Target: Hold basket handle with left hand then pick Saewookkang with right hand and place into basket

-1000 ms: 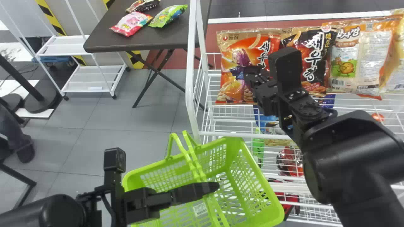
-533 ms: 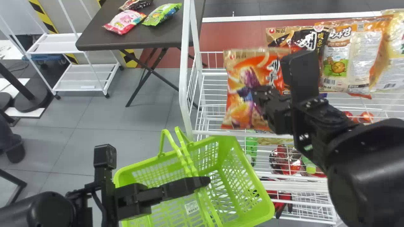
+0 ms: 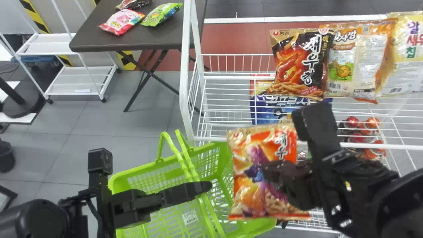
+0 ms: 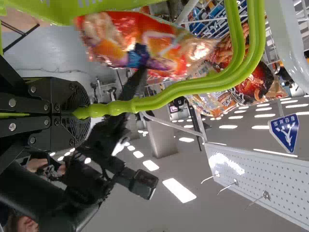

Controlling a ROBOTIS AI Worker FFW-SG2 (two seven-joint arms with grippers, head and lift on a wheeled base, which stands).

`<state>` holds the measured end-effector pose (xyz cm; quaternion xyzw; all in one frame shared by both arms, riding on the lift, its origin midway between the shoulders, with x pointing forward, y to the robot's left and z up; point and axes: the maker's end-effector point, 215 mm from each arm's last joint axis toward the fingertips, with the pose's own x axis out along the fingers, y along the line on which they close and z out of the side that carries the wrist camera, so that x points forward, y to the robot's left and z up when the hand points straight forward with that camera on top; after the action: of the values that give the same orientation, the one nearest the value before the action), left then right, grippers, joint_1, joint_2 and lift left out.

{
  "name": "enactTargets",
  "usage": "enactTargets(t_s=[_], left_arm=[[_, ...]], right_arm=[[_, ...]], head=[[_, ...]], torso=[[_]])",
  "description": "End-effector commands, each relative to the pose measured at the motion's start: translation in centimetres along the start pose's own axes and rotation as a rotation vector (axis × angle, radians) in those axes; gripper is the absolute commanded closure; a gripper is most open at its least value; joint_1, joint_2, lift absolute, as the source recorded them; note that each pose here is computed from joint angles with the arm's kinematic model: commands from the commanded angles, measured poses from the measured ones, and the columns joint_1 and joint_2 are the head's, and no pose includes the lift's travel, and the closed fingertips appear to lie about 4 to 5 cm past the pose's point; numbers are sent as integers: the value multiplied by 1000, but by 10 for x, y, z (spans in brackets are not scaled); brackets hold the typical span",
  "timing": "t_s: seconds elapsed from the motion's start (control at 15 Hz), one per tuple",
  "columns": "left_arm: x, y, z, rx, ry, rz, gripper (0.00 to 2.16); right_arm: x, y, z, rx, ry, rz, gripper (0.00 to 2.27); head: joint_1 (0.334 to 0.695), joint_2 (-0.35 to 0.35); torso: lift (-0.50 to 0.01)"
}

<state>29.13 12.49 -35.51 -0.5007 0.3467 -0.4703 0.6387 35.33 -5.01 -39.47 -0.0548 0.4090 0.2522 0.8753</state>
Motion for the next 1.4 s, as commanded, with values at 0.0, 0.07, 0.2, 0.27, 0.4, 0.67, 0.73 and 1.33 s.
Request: enactTargets(t_s=[0.0, 0.07, 0.2, 0.27, 0.4, 0.67, 0.73, 1.33], left_arm=[[1, -1, -5, -32, 12, -4, 2155], [1, -1, -6, -33, 12, -4, 2155], [2, -1, -7, -35, 13, -5, 2155], [1, -1, -8, -36, 12, -6, 2155], [-1, 0, -7, -37, 8, -3, 2155], [1, -1, -8, -37, 10, -8, 2155], [1, -1, -8, -37, 10, -8, 2155], [2, -1, -8, -39, 14, -12, 2155]], right_arm=[[4, 33, -8, -37, 16, 57, 2253], [9, 46, -5, -53, 5, 81, 2253], [22, 62, -4, -68, 2, 110, 2243], [25, 67, -9, -67, 19, 121, 1939], [32, 66, -8, -67, 10, 116, 39], [38, 46, 35, -17, -173, 114, 56], [36, 34, 54, -5, -258, 104, 60], [-13, -136, 99, 37, -768, -192, 87]], head=[[695, 131], [695, 145], [695, 186], [695, 223], [695, 249], [695, 261], [695, 257], [695, 49]], torso=[[-13], [-13], [-13], [-13], [-13], [-13], [-13], [-13]])
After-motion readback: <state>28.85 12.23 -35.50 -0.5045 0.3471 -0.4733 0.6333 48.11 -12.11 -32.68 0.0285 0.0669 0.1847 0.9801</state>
